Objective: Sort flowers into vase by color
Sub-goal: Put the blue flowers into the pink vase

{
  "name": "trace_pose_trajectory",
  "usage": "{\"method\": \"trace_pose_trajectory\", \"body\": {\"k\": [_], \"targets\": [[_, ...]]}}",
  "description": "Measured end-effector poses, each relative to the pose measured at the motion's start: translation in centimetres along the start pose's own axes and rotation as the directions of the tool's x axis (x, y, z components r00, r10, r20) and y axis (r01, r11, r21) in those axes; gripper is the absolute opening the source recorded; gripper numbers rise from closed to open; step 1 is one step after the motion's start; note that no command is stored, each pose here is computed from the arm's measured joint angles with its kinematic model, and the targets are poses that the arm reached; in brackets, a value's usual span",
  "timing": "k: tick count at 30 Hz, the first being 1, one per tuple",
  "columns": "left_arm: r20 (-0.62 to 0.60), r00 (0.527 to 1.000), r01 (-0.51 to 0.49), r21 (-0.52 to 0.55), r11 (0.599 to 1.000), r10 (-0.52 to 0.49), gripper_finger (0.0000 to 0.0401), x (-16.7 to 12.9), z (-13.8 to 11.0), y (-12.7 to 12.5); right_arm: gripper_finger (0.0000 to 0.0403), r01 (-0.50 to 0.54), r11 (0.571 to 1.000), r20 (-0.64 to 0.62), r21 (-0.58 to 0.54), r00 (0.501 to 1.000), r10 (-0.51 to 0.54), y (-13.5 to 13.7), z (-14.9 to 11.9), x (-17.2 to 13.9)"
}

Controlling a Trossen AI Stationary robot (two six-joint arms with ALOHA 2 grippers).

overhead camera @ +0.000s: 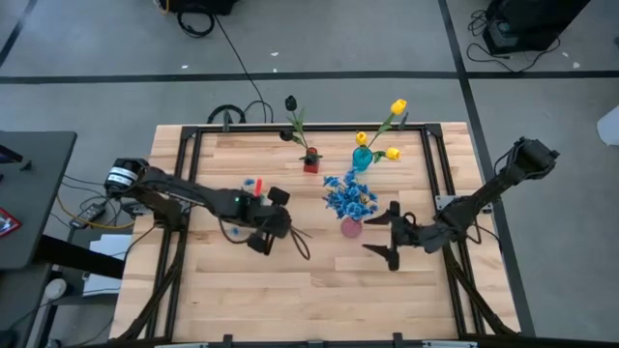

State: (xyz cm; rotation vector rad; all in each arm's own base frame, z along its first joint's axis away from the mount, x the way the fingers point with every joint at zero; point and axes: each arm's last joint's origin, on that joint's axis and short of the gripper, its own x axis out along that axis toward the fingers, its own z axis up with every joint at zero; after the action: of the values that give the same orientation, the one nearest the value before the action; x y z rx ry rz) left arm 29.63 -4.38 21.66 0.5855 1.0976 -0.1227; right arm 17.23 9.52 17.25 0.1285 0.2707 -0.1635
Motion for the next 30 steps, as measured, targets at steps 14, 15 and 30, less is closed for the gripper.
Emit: {"method": "trace_pose_trajectory", "body": {"k": [14, 15, 30], "targets": [[0.082, 0.991, -0.109, 0.039, 0.993, 0.106, 0.0014, -4.2, 3.9, -2.5, 0.0347, -0.128, 0.991, 0.074, -0.044, 0.989, 0.132, 5.3, 2.6, 2.7], [0.079, 0.991, -0.111, 0.036, 0.993, 0.108, 0.0014, -4.4, 4.0, -2.7, 0.0347, -0.11, 0.99, 0.08, -0.084, 0.99, 0.117, 6.1, 2.9, 3.2], [0.092, 0.992, -0.085, -0.028, 0.996, 0.088, 0.0014, -6.1, 4.7, -4.8, 0.0347, 0.29, 0.861, 0.186, -0.417, 0.955, -0.232, 14.6, 4.7, 12.1]]}}
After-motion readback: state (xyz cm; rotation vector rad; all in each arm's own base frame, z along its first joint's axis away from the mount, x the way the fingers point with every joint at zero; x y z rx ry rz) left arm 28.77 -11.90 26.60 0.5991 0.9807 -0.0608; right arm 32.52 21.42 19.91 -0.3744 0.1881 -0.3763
